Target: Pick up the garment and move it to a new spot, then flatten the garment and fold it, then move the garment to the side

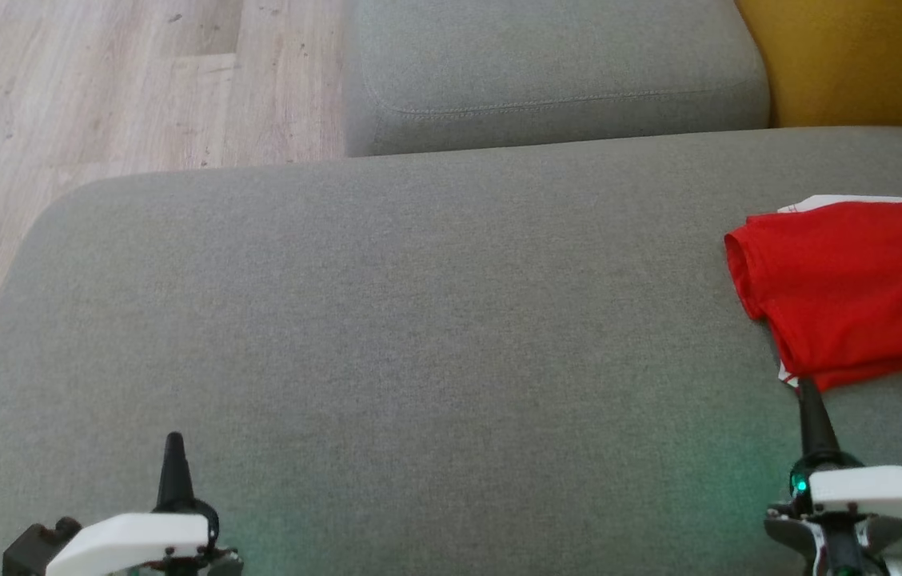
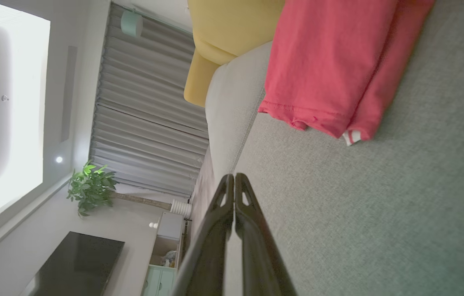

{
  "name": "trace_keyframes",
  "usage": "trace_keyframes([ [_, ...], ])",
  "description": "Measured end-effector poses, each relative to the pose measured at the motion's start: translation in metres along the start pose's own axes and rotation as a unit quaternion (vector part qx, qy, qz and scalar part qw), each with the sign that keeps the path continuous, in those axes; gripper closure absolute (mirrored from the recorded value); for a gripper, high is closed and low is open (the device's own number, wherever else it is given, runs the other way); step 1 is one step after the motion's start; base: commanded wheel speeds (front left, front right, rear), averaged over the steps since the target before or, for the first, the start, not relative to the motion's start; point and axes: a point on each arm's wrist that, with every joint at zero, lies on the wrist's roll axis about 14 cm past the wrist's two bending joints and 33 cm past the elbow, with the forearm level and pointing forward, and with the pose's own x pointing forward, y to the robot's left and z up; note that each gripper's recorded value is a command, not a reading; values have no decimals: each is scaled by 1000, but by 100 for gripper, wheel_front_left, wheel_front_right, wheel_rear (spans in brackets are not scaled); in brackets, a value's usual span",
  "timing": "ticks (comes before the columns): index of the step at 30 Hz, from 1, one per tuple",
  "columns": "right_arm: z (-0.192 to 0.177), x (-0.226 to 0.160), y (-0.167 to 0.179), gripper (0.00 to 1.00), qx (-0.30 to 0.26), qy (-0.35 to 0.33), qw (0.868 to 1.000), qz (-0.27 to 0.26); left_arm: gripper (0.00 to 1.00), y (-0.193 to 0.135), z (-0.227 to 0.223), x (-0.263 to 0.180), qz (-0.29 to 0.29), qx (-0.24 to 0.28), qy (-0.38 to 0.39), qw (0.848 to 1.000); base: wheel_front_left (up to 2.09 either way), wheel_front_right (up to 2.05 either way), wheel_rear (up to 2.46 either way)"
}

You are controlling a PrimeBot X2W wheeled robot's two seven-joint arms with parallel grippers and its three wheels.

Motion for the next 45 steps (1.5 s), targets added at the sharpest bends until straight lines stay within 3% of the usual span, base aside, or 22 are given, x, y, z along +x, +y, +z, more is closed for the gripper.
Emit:
trace_keyframes([
  [16,8,9,2,100,97,-5,995,3,100,-11,15,10,-26,-96,-10,995,0,0,0],
  [33,19,20,11,100,198,-12,980,20,100,-21,31,17,-58,-194,-19,979,0,0,0],
  [45,22,23,16,100,200,-15,979,27,100,-24,32,18,-62,-197,-20,978,0,0,0],
])
